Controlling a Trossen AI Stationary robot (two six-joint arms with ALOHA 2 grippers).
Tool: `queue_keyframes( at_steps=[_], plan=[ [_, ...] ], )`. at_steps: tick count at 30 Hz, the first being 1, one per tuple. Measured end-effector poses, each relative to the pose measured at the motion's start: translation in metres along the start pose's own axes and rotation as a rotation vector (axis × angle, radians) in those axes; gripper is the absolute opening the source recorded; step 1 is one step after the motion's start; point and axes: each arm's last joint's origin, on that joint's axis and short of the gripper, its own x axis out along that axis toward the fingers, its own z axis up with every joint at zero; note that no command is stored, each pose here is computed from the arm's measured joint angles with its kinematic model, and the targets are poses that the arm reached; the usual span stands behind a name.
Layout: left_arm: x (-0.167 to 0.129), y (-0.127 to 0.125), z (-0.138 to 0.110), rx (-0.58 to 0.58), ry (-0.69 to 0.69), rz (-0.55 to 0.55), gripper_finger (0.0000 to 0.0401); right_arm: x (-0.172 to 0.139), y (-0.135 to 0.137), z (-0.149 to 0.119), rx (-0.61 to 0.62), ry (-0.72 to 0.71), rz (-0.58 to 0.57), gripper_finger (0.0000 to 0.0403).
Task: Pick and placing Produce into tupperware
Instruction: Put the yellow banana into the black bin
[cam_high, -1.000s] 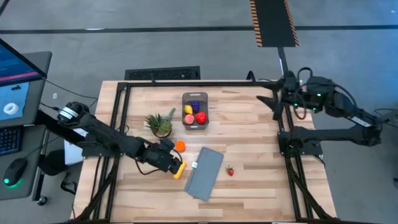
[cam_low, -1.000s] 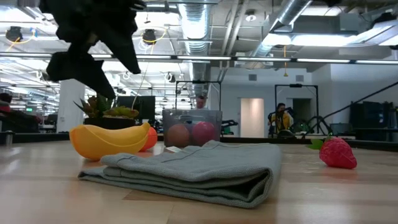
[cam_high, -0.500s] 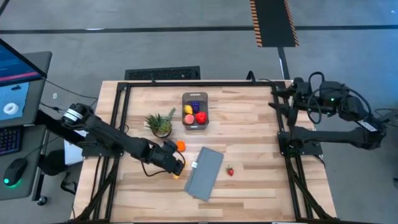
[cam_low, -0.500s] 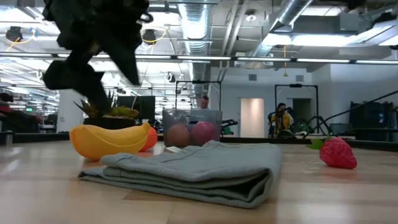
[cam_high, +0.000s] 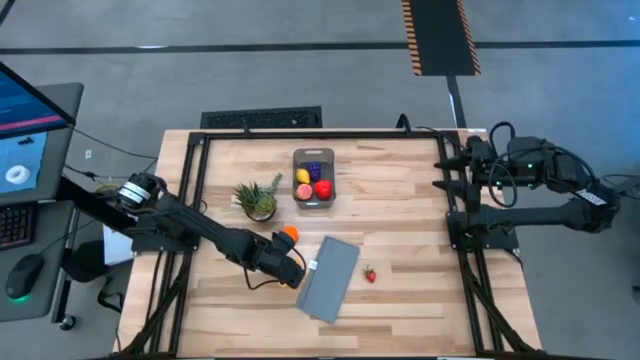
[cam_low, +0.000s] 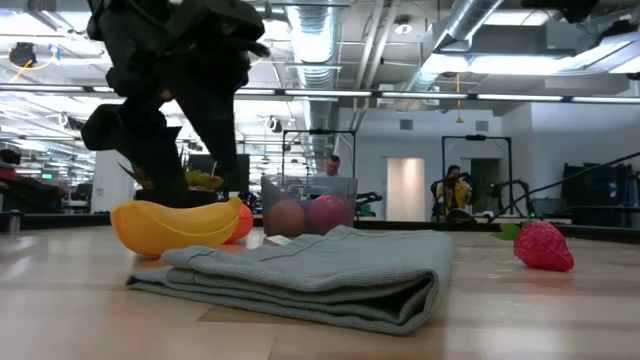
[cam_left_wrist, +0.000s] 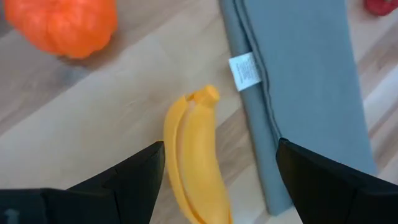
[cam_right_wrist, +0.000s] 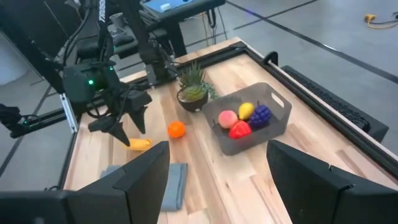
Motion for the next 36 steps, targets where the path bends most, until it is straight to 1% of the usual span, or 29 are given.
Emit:
queue_keyframes(
  at_steps=[2,5,12,17,20,25,27,31,33,36],
  plan=[
    [0.0,0.001,0.0,-0.003,-0.01,0.013,0.0295,0.0,0.0,0.0,0.0,0.001,0.0,0.0291],
    [0.0,0.003,-0.001,-0.015,0.011,0.033,0.0295,0.005,-0.001,-0.004,0.011,0.014,-0.003,0.0291],
    [0.0,0.005,-0.002,-0.018,0.031,0.048,0.0295,0.031,-0.007,-0.034,0.125,0.12,-0.019,0.0291],
    [0.0,0.006,-0.002,-0.019,0.041,0.057,0.0295,0.047,-0.008,-0.048,0.177,0.148,0.027,0.0291],
    [0.0,0.006,-0.002,-0.019,0.049,0.057,0.0295,0.053,-0.008,-0.051,0.179,0.136,0.052,0.0291],
    [0.004,0.006,-0.003,-0.015,0.055,0.059,0.0295,0.055,-0.009,-0.054,0.164,0.145,0.063,0.0291],
    [0.009,0.002,-0.004,-0.008,0.063,0.032,0.0295,0.054,-0.009,-0.054,0.157,0.143,0.066,0.0291],
    [0.016,0.001,-0.004,-0.004,0.064,0.027,0.0295,0.054,-0.008,-0.053,0.153,0.134,0.07,0.0291],
    [0.018,0.004,-0.005,0.0,0.075,0.053,0.0295,0.053,-0.008,-0.053,0.153,0.129,0.075,0.0291],
    [0.025,0.003,-0.006,-0.002,0.082,0.048,0.0295,0.052,-0.008,-0.053,0.153,0.119,0.086,0.0291]
  ],
)
